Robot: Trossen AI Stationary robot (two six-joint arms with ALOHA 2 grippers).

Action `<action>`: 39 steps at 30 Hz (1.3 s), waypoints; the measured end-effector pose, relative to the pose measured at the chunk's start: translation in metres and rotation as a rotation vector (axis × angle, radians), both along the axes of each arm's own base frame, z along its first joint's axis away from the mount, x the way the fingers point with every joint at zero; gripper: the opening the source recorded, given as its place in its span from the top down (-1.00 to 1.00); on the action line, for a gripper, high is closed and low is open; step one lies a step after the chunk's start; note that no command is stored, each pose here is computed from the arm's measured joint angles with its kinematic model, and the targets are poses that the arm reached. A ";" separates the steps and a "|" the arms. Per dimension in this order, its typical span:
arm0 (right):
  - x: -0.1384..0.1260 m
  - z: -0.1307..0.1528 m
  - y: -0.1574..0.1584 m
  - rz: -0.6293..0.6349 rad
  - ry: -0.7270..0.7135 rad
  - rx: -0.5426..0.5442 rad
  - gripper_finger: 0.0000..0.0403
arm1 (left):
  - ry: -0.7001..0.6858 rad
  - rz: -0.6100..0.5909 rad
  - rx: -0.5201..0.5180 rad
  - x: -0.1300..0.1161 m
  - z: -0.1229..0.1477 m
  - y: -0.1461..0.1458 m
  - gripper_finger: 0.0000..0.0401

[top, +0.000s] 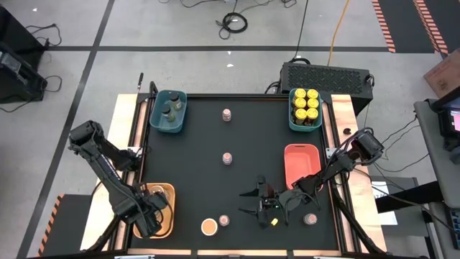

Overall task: Sort spices by type
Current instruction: Put the gold spice bottle into the yellow bin

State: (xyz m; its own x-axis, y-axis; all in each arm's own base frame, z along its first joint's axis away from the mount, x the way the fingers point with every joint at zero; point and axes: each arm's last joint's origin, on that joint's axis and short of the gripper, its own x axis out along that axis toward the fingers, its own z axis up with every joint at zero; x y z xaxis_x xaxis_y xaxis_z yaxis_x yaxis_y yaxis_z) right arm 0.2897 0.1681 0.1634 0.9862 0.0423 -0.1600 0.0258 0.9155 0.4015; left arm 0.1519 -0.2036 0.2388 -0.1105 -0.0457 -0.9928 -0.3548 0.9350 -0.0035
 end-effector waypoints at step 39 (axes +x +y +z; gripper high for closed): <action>0.000 0.000 0.001 0.020 0.003 0.031 -0.29 | 0.091 -0.075 -0.040 0.002 0.059 -0.007 -0.51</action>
